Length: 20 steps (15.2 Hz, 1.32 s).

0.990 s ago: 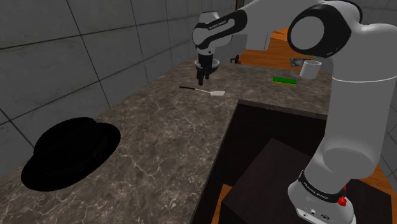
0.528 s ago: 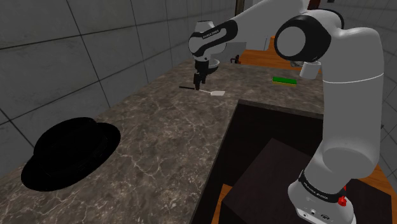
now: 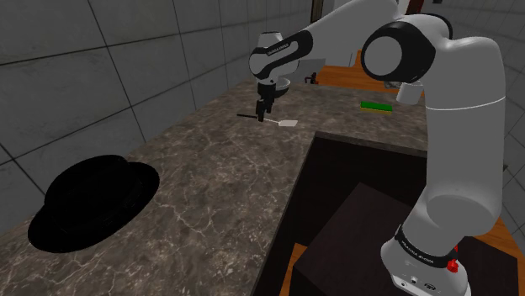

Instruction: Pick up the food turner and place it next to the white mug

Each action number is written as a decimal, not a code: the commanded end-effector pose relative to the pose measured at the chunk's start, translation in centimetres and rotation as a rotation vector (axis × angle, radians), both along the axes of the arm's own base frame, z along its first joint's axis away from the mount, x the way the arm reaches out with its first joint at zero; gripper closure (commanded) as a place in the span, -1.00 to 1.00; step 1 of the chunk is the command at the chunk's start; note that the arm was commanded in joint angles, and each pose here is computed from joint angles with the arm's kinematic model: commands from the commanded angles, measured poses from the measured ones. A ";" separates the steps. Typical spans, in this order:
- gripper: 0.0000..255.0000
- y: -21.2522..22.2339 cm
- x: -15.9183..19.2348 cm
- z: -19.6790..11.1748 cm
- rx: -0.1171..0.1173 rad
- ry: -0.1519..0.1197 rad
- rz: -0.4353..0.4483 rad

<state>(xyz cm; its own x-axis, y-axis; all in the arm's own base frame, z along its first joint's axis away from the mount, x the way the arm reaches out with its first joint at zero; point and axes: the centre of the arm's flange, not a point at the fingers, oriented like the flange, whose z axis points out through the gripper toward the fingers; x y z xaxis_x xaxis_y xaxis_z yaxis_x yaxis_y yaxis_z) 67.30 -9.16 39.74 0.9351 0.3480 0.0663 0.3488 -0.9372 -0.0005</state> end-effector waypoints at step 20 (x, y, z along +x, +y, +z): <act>1.00 0.0 0.0 4.2 0.000 0.000 0.000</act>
<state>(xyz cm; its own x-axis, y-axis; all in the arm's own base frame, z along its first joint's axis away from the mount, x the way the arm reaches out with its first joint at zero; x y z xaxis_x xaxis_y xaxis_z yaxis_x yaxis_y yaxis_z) 67.34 -9.08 43.42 0.9351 0.3480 0.0669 0.3488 -0.9372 -0.0001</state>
